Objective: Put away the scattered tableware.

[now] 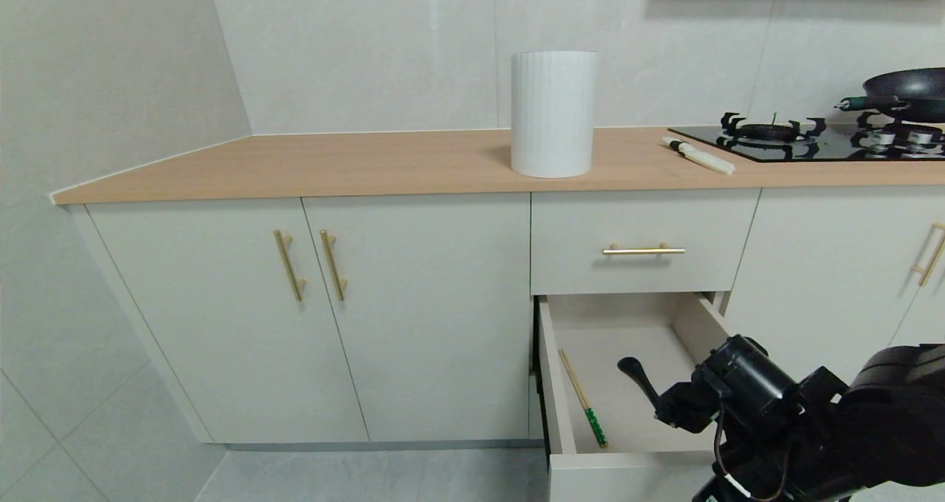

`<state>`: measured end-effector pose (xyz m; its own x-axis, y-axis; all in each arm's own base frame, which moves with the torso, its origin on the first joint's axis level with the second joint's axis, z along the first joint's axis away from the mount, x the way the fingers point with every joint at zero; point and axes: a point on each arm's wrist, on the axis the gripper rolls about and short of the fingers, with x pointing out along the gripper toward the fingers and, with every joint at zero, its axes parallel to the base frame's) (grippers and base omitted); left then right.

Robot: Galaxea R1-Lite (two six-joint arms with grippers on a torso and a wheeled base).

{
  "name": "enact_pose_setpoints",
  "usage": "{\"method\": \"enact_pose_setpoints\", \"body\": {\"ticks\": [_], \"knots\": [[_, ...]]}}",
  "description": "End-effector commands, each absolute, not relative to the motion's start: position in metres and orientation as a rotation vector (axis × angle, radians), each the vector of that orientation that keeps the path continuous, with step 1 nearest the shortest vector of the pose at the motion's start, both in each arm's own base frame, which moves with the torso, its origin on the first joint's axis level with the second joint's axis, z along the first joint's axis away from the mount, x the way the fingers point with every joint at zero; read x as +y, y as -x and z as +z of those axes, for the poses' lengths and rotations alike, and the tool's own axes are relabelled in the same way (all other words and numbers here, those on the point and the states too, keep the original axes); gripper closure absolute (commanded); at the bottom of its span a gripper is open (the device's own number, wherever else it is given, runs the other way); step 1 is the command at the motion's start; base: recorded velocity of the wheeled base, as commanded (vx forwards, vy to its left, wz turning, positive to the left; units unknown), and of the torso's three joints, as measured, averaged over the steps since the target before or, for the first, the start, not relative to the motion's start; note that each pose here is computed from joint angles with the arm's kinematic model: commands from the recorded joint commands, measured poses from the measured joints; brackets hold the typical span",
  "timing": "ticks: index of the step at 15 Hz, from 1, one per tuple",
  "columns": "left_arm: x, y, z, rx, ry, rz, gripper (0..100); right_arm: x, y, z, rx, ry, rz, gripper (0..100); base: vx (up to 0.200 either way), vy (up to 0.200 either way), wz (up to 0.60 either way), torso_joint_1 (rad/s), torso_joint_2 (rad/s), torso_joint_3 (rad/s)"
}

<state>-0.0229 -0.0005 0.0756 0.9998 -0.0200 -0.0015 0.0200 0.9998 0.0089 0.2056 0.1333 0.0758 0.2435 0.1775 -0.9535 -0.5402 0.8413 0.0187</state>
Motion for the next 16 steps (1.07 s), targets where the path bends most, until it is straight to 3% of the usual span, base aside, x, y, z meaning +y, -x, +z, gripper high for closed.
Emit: {"method": "enact_pose_setpoints", "body": {"ticks": [1,16], "knots": [[-0.001,0.023,0.076,0.001,-0.008,-0.020,0,0.139,-0.215,0.070,1.253,0.328,0.483,0,0.000,0.000,0.00,0.000,0.00,0.000],[-0.001,0.023,0.076,0.001,-0.009,-0.020,0,0.138,-0.288,0.058,1.204,0.067,0.113,0,0.000,0.000,0.00,0.000,0.00,0.000]]}}
